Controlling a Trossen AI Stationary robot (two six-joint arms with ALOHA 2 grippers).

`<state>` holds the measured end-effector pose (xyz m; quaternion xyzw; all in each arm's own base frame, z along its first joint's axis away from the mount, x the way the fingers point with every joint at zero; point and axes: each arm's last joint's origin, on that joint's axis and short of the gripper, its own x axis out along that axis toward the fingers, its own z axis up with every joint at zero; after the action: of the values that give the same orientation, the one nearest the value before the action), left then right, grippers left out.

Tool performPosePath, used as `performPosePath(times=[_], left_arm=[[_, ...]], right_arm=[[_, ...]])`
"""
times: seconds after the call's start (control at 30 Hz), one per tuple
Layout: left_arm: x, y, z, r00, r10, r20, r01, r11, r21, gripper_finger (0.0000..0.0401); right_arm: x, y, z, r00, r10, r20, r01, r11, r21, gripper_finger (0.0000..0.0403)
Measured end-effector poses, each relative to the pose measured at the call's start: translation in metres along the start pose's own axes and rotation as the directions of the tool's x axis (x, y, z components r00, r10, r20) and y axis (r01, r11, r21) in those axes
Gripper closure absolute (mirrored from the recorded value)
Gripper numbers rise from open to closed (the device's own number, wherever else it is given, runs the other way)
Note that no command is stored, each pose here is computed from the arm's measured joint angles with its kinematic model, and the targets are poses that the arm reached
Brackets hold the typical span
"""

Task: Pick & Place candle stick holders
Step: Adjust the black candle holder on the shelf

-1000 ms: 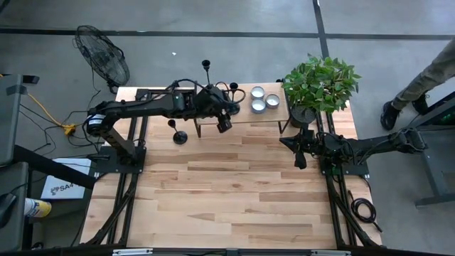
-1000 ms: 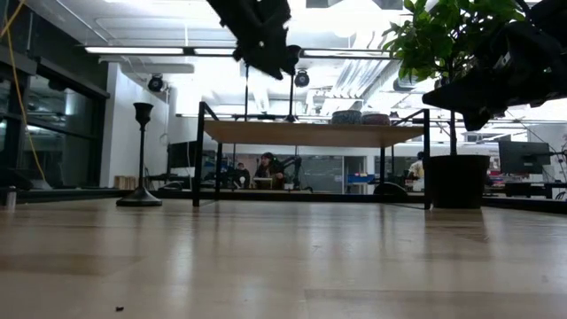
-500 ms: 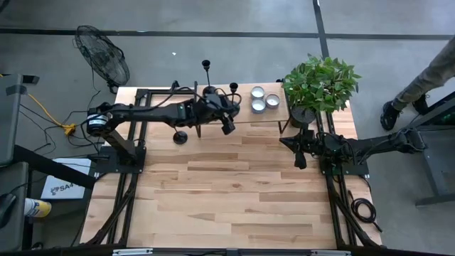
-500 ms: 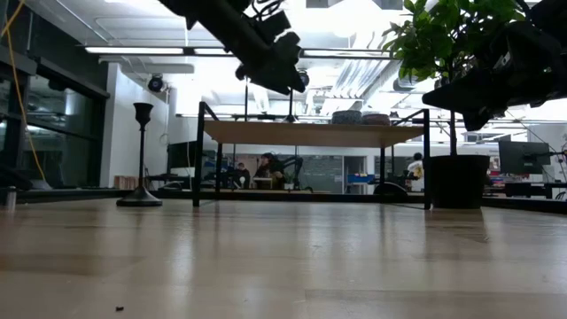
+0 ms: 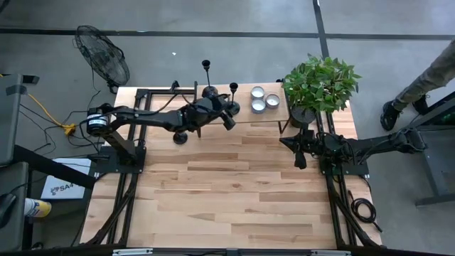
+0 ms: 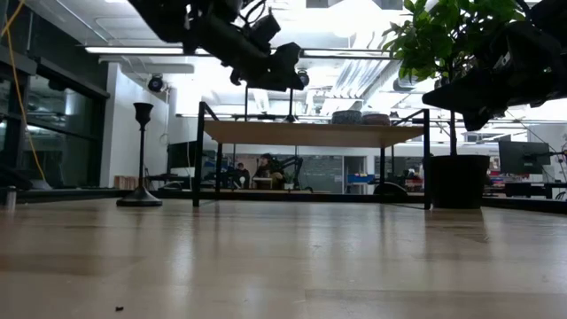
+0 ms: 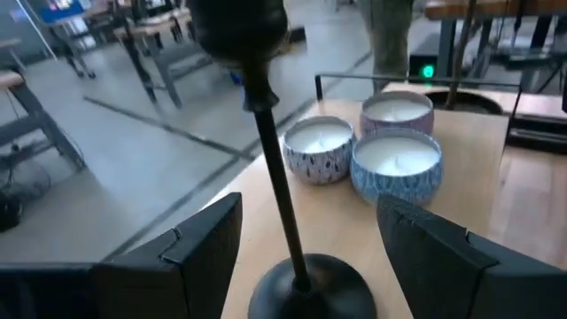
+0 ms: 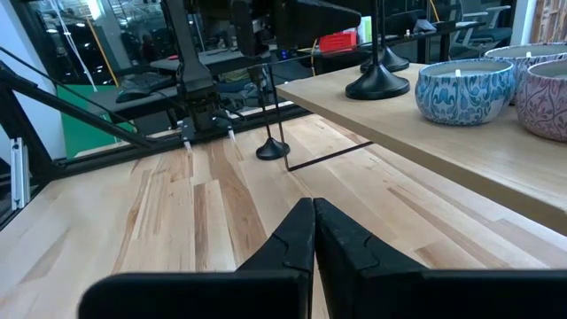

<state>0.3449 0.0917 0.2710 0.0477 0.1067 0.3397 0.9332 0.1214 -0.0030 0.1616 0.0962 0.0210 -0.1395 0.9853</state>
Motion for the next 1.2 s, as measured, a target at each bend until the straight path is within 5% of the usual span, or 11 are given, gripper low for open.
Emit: performPosePath(times=[0.53,0.83,1.2], left_arm=[[-0.006,0.002,0.0,0.977,-0.02,0.214,0.037,0.996,-0.076,0.0163],[-0.005,0.003,0.0,0.977,-0.013,0.214,0.031,0.996,-0.08,0.0214],[0.011,0.026,-0.007,0.979,-0.006,0.205,0.041,0.985,-0.168,0.0218]], right_arm=[[0.0,0.0,0.0,1.0,0.0,0.0,0.0,1.0,0.0,0.04],[0.0,0.0,0.0,1.0,0.0,0.0,0.0,1.0,0.0,0.04],[0.0,0.0,0.0,1.0,0.0,0.0,0.0,1.0,0.0,0.04]])
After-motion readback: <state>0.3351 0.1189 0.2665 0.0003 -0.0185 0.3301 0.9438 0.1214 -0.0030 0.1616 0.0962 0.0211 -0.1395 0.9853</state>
